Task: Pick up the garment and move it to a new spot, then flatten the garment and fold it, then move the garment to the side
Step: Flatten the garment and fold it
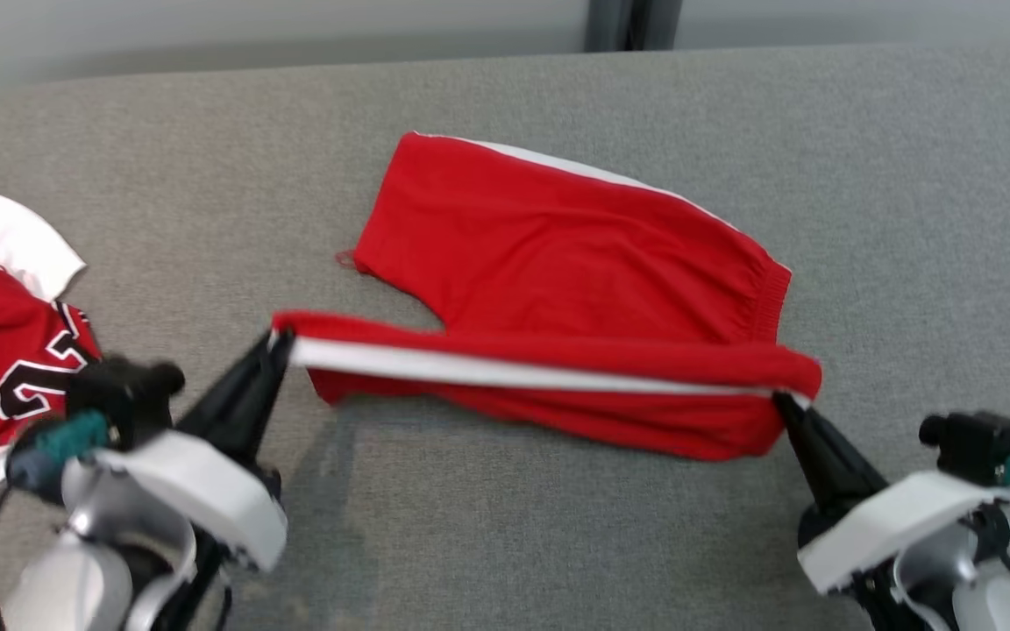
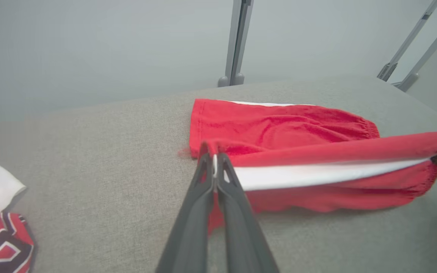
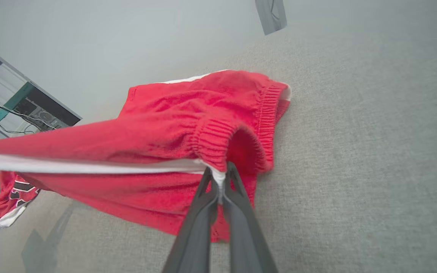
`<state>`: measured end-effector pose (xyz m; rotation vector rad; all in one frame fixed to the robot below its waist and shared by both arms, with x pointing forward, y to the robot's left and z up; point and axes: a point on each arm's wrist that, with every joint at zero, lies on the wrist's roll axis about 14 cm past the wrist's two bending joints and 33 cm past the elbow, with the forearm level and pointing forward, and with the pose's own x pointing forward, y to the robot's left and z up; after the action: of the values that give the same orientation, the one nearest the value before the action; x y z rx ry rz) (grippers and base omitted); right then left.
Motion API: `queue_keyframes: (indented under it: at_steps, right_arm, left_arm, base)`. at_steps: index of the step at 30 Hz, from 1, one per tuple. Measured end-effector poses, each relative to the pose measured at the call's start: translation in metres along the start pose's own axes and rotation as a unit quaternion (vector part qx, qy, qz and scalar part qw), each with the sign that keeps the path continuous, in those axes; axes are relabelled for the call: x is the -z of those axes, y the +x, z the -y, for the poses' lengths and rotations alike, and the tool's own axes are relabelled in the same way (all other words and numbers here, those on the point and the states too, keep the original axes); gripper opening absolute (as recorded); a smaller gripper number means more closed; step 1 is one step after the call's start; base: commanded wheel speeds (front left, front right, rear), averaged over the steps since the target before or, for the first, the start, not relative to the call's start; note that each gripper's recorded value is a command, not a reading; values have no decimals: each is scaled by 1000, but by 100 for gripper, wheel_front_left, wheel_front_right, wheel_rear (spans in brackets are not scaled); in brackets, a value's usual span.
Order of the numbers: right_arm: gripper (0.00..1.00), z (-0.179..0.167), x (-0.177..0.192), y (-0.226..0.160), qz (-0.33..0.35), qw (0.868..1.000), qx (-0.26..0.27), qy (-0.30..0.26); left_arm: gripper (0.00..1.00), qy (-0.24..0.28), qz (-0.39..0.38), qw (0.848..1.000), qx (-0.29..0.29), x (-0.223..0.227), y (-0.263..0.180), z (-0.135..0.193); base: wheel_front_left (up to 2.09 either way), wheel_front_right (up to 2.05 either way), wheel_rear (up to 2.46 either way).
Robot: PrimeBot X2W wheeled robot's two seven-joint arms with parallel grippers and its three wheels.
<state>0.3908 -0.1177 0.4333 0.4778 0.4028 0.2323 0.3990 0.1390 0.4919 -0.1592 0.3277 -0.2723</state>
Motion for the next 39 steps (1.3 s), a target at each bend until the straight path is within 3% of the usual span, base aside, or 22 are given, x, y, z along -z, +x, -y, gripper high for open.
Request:
queue_keyframes:
  at_steps: [13, 22, 26, 27, 28, 29, 30, 39]
  right_arm:
    - [0, 16, -38, 76, 52, 999, 4, -7]
    - [0, 35, -39, 105, 71, 997, 15, 15]
    - [0, 41, -34, 110, 68, 997, 20, 16]
    - [22, 40, -34, 111, 70, 997, 18, 17]
    - [53, 38, -34, 112, 72, 997, 16, 21]
    - [100, 38, -34, 112, 72, 997, 14, 23]
    - [100, 36, -33, 113, 71, 997, 12, 22]
    - [100, 25, -26, 106, 74, 997, -3, -1]
  left_arm:
    - [0, 39, -32, 997, 66, -19, 141, -7]
    - [0, 44, -72, 993, 87, 4, 220, 2]
    - [0, 37, -87, 992, 89, 19, 236, 4]
    - [0, 34, -84, 992, 88, 20, 238, 4]
    - [35, 31, -78, 993, 87, 20, 241, 3]
    - [79, 29, -77, 993, 85, 20, 243, 3]
    - [100, 27, -77, 993, 84, 22, 244, 3]
    - [100, 20, -27, 997, 73, 19, 238, 3]
  base:
    - [0, 0, 0]
    - [0, 0, 0]
    - [0, 0, 0]
    - [0, 0, 0]
    - [0, 0, 0]
    - [0, 0, 0]
    - [0, 0, 0]
    - [0, 0, 0]
